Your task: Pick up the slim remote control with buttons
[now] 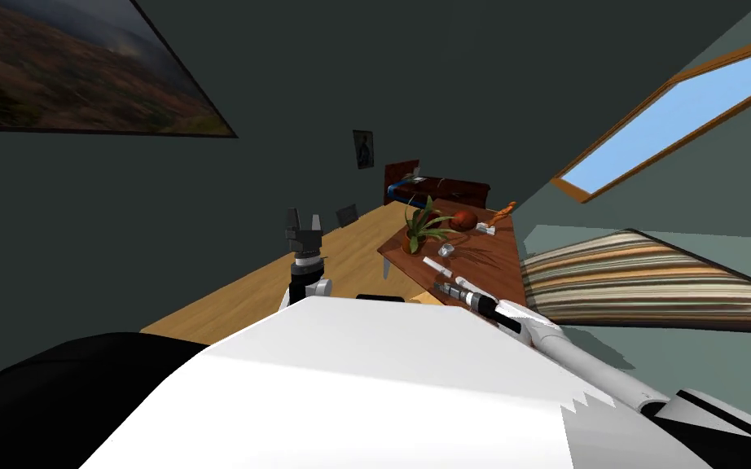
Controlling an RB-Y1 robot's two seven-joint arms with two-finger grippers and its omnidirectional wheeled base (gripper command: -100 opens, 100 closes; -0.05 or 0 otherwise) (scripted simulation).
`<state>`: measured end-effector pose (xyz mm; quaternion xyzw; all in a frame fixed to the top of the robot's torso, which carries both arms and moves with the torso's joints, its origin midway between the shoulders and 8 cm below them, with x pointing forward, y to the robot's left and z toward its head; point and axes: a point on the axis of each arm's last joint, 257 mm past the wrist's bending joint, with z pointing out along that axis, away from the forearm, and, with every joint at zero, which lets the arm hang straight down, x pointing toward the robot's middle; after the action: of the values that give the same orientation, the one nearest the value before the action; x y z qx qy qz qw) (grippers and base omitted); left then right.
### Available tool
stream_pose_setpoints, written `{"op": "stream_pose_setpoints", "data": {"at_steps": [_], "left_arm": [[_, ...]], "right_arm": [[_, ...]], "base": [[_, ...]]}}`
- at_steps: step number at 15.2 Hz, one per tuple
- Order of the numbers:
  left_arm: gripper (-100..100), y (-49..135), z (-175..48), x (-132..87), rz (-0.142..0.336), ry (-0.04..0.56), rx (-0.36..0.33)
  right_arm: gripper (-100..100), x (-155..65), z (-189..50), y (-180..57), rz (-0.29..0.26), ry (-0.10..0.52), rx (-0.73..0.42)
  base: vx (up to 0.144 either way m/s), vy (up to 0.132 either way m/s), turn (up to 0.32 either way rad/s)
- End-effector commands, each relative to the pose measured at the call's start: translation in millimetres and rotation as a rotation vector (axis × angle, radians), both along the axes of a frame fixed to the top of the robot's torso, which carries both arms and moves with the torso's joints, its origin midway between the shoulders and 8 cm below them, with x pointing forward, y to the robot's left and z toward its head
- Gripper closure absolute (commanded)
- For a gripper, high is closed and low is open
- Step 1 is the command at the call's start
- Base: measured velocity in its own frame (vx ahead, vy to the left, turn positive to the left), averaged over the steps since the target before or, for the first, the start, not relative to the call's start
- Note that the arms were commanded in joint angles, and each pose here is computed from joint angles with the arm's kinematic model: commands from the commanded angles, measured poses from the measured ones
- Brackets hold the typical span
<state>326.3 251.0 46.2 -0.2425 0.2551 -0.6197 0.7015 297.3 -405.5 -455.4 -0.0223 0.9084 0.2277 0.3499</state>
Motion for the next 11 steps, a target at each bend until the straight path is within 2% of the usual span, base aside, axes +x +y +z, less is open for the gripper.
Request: {"op": "stream_pose_setpoints", "data": {"at_steps": [1, 2, 3, 4, 5, 7, 8, 11], "left_arm": [[0, 0.0, 0, 0, 0.000, 0.000, 0.000], [0, 0.0, 0, 0, 0.000, 0.000, 0.000], [0, 0.0, 0, 0, 0.000, 0.000, 0.000], [0, 0.0, 0, 0, 0.000, 0.000, 0.000], [0, 0.0, 0, 0, 0.000, 0.000, 0.000], [0, 0.1, 0, 0, 0.000, 0.000, 0.000], [0, 0.1, 0, 0, 0.000, 0.000, 0.000], [0, 0.0, 0, 0, 0.000, 0.000, 0.000]], "right_arm": [[-100, -14, -7, -24, 0.005, 0.043, -0.055], [-100, -28, -13, -44, 0.031, 0.084, -0.109], [-100, -31, -16, -52, 0.019, 0.094, -0.121], [-100, -44, -19, -70, 0.047, 0.133, -0.170], [-100, -51, -22, -83, 0.027, 0.148, -0.188], [-100, -51, -22, -83, 0.027, 0.148, -0.188], [-100, -65, -24, -103, 0.047, 0.191, -0.239], [-100, -69, -25, -111, 0.035, 0.201, -0.250]], "base": [[0.030, 0.023, 0.230], [0.036, 0.024, 0.277], [0.035, 0.022, 0.246], [0.037, 0.030, 0.326], [0.039, 0.027, 0.294], [0.023, 0.010, 0.029], [0.018, 0.021, 0.186], [0.023, 0.013, 0.116]]}}
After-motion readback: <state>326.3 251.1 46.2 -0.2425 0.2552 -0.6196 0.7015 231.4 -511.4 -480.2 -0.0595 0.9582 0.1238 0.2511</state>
